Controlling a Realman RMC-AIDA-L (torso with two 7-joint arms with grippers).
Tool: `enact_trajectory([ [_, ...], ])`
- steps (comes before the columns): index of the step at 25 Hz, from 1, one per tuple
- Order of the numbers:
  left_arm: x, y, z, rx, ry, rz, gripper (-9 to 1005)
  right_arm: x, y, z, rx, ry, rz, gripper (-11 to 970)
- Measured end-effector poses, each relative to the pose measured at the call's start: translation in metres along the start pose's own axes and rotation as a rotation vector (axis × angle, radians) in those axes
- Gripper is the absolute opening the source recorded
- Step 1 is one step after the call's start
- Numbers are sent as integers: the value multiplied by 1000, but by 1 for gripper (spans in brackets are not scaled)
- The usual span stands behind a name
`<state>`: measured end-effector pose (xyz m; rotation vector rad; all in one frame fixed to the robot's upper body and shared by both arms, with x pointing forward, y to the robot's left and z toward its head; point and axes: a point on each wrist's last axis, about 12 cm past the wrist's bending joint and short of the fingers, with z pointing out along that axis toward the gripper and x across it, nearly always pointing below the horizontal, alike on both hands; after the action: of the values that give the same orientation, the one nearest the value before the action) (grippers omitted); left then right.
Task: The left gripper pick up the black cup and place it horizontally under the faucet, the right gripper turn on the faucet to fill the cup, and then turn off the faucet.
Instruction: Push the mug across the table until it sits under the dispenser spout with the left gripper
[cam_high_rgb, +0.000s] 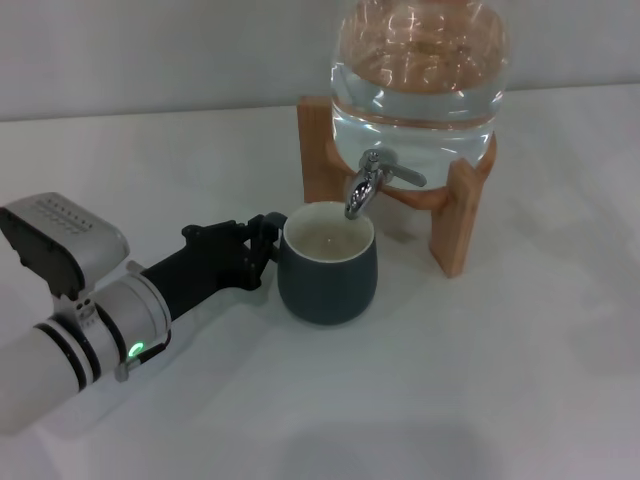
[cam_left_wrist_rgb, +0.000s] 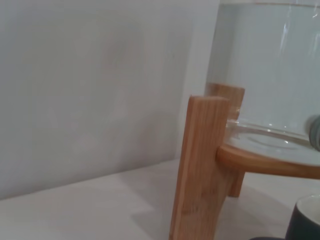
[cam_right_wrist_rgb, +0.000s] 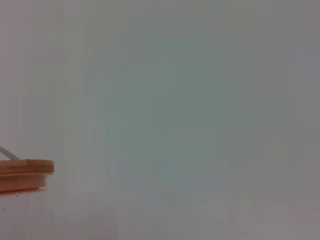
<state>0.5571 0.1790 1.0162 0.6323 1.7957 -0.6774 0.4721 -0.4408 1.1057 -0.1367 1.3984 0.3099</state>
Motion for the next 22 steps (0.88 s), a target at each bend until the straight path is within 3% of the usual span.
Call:
enact_trajectory([
  [22,-4,2,4,49,49,-40,117,1,0,-1,2,1,0,842],
])
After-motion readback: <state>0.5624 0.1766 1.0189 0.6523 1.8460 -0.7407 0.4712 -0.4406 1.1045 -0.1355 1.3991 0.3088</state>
